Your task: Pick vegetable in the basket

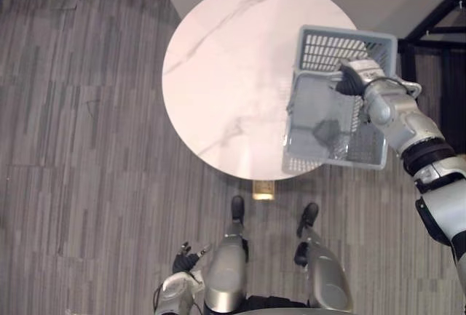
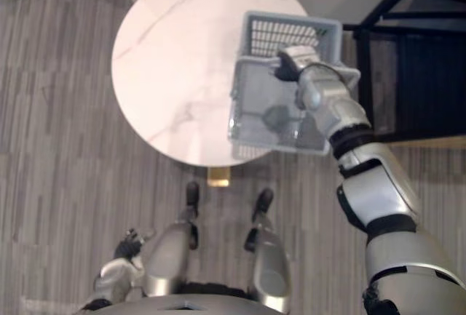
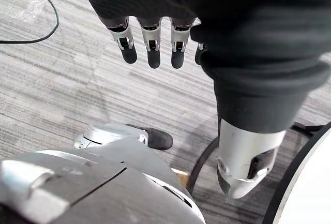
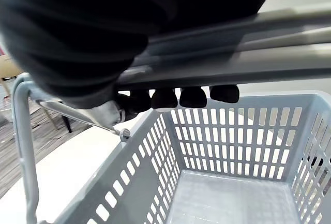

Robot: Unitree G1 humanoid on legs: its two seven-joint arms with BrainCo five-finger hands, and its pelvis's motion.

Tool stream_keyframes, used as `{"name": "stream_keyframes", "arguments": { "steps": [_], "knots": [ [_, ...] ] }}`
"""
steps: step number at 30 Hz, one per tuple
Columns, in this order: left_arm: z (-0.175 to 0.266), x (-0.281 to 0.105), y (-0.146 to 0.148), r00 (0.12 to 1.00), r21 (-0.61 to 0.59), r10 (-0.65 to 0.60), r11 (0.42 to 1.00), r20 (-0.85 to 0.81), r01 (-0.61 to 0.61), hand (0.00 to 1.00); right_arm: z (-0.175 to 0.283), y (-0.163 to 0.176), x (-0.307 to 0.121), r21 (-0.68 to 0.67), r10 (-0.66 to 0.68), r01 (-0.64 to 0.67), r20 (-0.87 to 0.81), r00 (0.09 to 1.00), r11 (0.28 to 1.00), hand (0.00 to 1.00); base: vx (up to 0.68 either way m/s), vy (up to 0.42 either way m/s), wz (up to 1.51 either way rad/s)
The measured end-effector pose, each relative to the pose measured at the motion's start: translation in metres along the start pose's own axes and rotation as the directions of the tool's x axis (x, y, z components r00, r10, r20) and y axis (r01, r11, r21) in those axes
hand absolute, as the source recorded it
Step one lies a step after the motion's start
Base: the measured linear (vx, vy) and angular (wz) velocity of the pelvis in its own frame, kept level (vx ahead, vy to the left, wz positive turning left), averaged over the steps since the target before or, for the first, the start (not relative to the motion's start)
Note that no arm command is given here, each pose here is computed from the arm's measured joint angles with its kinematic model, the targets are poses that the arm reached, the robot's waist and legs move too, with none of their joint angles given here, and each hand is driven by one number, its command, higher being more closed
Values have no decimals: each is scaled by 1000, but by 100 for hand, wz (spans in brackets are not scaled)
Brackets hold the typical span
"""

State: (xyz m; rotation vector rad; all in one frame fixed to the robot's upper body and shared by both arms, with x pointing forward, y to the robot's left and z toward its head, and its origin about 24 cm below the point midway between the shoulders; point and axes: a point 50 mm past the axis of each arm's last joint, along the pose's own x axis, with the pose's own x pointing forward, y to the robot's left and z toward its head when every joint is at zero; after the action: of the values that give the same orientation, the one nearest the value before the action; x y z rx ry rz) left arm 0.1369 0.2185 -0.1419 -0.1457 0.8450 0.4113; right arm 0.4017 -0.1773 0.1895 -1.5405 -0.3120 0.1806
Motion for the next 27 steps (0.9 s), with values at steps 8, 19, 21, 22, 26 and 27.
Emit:
{"name": "stream_keyframes", "arguments": {
  "steps": [8,19,21,22,26,27],
  "knots": [
    [-1,0,1,1000,71,-11,997,-9,12,0,45,71,-27,-81,324,-314,250,912,946,100,41,2,-6],
    [-28,-10,28,993,132,45,991,-106,-31,0,72,105,-87,-88,485,-508,473,736,857,100,-2,6,-12],
    [-34,-12,31,991,158,50,987,-127,-30,0,68,105,-98,-86,501,-530,480,720,844,100,24,-3,-11],
    [-35,-13,32,990,163,50,986,-130,-28,0,67,104,-102,-86,504,-534,482,716,841,100,24,-6,-5],
    [-39,-14,34,988,182,57,983,-146,-30,0,60,97,-114,-96,505,-530,483,715,842,100,8,-6,-6],
    [-40,-15,35,987,185,58,982,-149,-30,0,57,94,-116,-88,504,-532,482,717,842,100,7,-4,-17]
  ]
}}
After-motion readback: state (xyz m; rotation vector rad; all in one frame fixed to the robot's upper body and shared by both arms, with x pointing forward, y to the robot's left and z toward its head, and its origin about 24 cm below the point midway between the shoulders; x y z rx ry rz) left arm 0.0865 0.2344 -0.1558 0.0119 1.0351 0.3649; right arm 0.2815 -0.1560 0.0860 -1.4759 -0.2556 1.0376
